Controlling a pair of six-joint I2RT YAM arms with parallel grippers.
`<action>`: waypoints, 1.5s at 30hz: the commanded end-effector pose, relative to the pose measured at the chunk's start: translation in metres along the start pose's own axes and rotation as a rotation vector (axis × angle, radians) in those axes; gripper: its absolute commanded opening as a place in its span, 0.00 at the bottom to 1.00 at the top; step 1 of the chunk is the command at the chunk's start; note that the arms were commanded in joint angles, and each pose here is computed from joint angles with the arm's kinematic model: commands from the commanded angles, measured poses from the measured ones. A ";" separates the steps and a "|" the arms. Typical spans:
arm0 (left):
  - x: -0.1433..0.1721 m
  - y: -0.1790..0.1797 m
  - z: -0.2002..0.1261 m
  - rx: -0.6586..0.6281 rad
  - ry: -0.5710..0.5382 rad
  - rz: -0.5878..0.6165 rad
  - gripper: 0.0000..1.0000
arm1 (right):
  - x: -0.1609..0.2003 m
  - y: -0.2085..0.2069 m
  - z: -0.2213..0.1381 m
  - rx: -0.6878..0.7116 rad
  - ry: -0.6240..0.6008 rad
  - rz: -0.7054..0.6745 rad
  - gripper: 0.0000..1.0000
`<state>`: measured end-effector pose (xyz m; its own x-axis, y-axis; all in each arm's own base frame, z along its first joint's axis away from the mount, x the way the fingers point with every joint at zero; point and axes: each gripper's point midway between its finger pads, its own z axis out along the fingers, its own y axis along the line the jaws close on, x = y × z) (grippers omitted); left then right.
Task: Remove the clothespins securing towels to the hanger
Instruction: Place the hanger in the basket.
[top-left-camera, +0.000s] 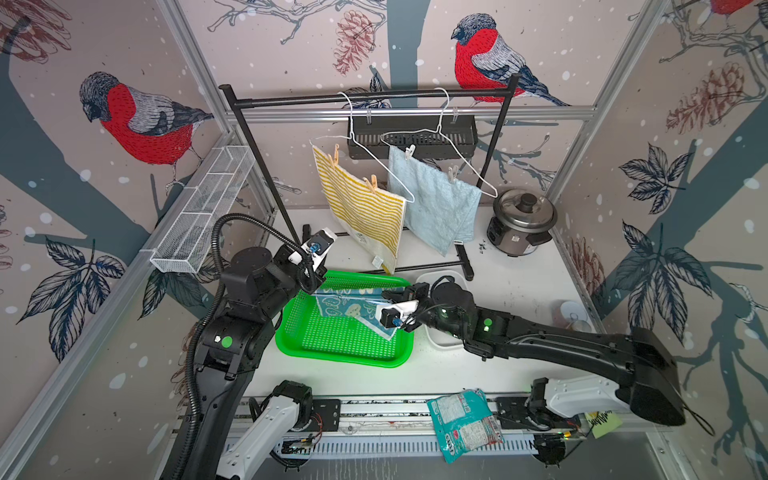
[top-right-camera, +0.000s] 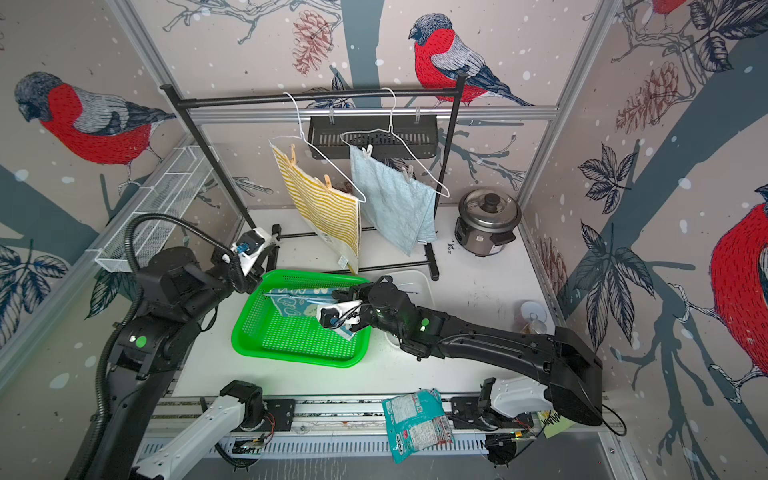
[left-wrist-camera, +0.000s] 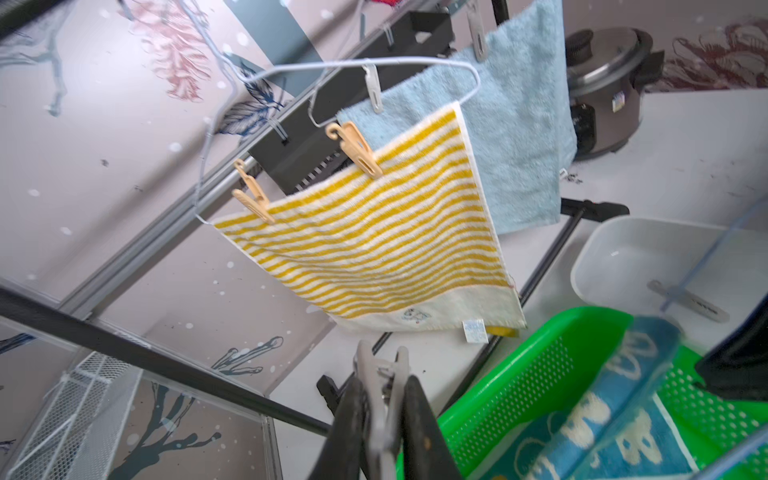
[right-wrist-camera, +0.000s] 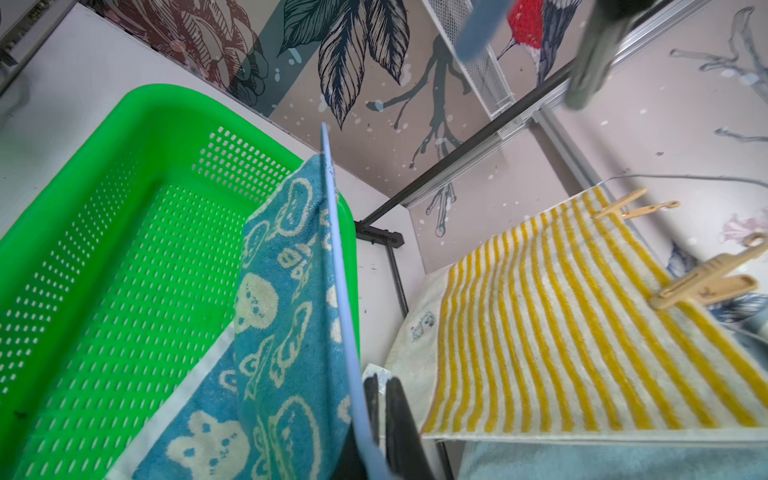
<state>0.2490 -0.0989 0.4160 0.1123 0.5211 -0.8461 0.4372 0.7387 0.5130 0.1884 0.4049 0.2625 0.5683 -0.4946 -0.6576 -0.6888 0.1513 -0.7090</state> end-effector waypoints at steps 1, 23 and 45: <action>-0.037 0.019 -0.010 -0.076 -0.143 -0.026 0.00 | -0.001 0.008 0.016 -0.047 0.019 0.143 0.00; -0.007 0.026 -0.014 -0.150 -0.007 0.073 0.00 | 0.041 0.064 0.108 -0.288 0.228 0.344 0.29; -0.020 -0.031 0.009 0.139 -0.222 -0.092 0.00 | -0.005 -0.081 -0.063 0.047 -0.127 0.473 0.78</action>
<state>0.2474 -0.1187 0.3991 0.1739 0.4496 -0.8762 0.5123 0.7185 0.4704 0.2253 0.3481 0.3135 0.2256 -0.3761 -0.8987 -0.8444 0.3845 -0.3729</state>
